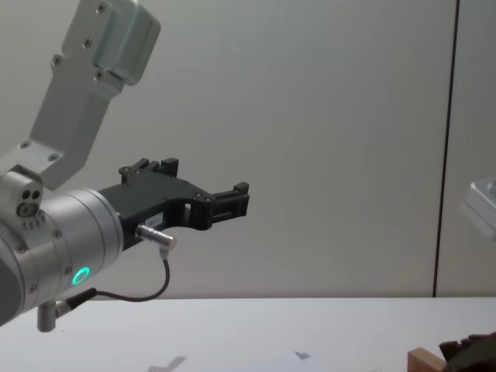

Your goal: Use the one hand to pick up the stamp and affix it onto the A4 paper.

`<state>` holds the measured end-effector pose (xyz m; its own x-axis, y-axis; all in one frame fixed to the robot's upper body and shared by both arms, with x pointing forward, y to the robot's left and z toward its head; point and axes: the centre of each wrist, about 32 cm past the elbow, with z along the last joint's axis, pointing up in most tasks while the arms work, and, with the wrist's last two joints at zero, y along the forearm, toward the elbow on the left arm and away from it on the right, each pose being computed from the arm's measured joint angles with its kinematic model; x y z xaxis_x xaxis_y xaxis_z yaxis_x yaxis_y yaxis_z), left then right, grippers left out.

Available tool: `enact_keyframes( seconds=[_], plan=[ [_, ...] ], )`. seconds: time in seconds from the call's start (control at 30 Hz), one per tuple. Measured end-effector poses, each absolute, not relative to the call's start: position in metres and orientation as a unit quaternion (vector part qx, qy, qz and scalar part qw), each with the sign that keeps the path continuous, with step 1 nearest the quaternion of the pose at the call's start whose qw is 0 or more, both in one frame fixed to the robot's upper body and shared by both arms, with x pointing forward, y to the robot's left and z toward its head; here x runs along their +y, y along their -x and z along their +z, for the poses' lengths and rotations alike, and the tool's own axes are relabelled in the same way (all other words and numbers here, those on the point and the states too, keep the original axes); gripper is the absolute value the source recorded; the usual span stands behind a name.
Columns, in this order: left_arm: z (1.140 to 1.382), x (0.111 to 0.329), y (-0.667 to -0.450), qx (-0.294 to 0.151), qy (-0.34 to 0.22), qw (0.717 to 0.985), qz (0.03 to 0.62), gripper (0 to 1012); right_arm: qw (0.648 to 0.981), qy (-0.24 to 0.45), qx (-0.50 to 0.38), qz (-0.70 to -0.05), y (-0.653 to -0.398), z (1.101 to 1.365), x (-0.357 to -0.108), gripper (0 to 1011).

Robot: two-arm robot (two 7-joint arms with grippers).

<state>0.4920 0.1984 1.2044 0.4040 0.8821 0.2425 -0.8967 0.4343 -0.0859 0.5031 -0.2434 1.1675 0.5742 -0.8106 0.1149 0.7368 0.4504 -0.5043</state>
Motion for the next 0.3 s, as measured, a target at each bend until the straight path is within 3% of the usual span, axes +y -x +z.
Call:
enact_keyframes(
  seconds=[0.13, 0.3],
  plan=[
    [1.2044, 0.1984, -0.4920, -0.126, -0.029, 0.837, 0.531, 1001, 0.849, 0.259, 0.071, -0.456, -0.5031, 1.1676, -0.2434, 1000],
    [1.2044, 0.1984, -0.4920, -0.126, -0.029, 0.837, 0.531, 1001, 0.848, 0.259, 0.071, -0.456, -0.5031, 1.1675, -0.2434, 1001]
  ],
)
